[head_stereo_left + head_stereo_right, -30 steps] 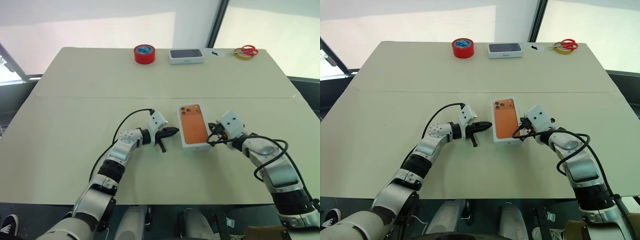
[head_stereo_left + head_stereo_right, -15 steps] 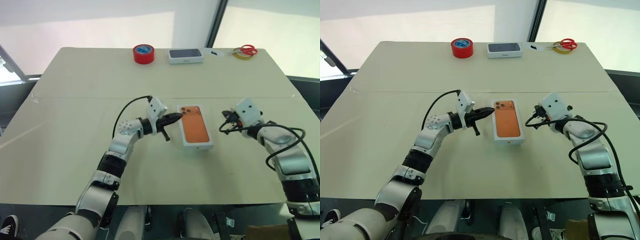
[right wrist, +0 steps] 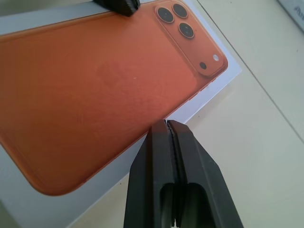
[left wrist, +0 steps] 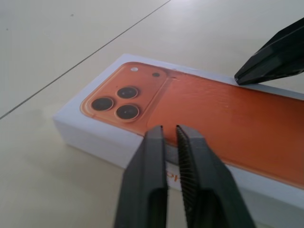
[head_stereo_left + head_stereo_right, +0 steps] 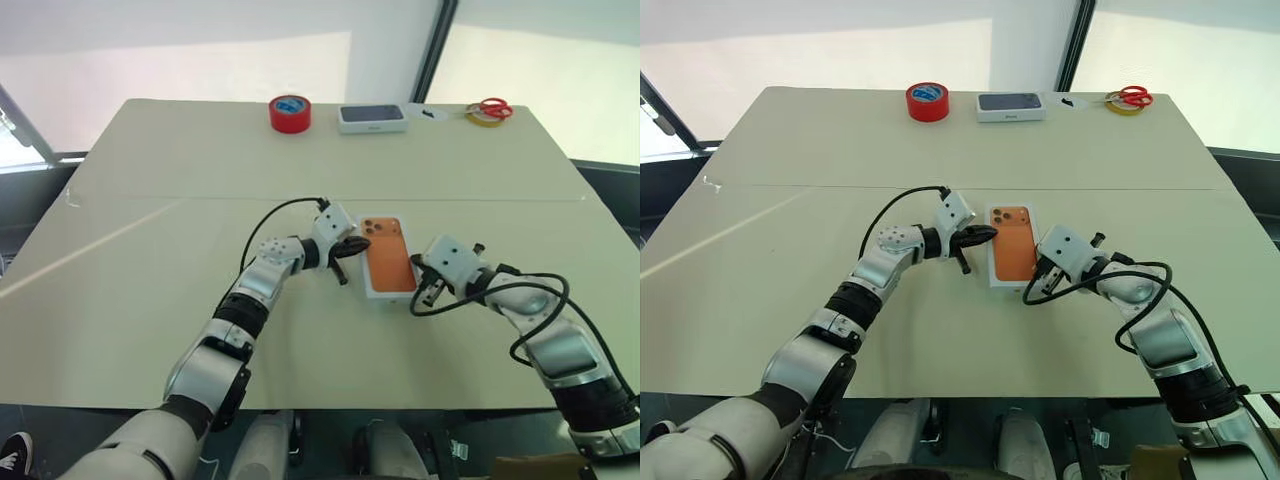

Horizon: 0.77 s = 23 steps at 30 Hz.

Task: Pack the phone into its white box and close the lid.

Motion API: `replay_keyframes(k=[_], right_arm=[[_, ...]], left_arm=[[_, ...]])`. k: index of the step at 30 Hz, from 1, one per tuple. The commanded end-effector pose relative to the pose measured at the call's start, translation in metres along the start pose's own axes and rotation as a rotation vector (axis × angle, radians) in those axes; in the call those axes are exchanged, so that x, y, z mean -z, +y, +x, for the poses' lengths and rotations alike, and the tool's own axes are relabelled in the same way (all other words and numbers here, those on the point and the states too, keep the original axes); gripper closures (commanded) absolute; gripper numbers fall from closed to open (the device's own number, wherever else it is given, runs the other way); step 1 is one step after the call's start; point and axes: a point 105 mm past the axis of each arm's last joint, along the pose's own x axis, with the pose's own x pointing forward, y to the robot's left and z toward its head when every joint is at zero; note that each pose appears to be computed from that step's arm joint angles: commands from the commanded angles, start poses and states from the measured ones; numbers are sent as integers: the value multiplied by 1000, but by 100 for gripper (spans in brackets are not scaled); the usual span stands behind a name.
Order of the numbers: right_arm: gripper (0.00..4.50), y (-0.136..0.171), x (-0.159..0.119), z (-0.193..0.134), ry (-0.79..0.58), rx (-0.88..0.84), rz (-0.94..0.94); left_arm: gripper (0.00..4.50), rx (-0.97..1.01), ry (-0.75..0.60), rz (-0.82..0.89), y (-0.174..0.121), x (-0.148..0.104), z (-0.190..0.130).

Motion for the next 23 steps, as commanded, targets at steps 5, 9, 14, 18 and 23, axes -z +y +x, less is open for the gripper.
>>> replay_keyframes(k=[5,9,14,18,23], right_arm=[[160,-23,-26,-17,-156,-20,124],[3,-24,-37,-41,-243,-105,62],[3,-34,-29,-76,-279,-110,-40],[3,-44,-10,-91,-239,-125,-26],[3,-55,3,-94,-192,-108,-44]], left_arm=[[13,-25,-135,-30,26,-24,-60],[0,-87,-83,-44,44,-14,-108],[0,-179,-14,-3,58,-6,-187],[0,-270,53,-7,61,2,-232],[0,-356,142,-7,62,18,-269]])
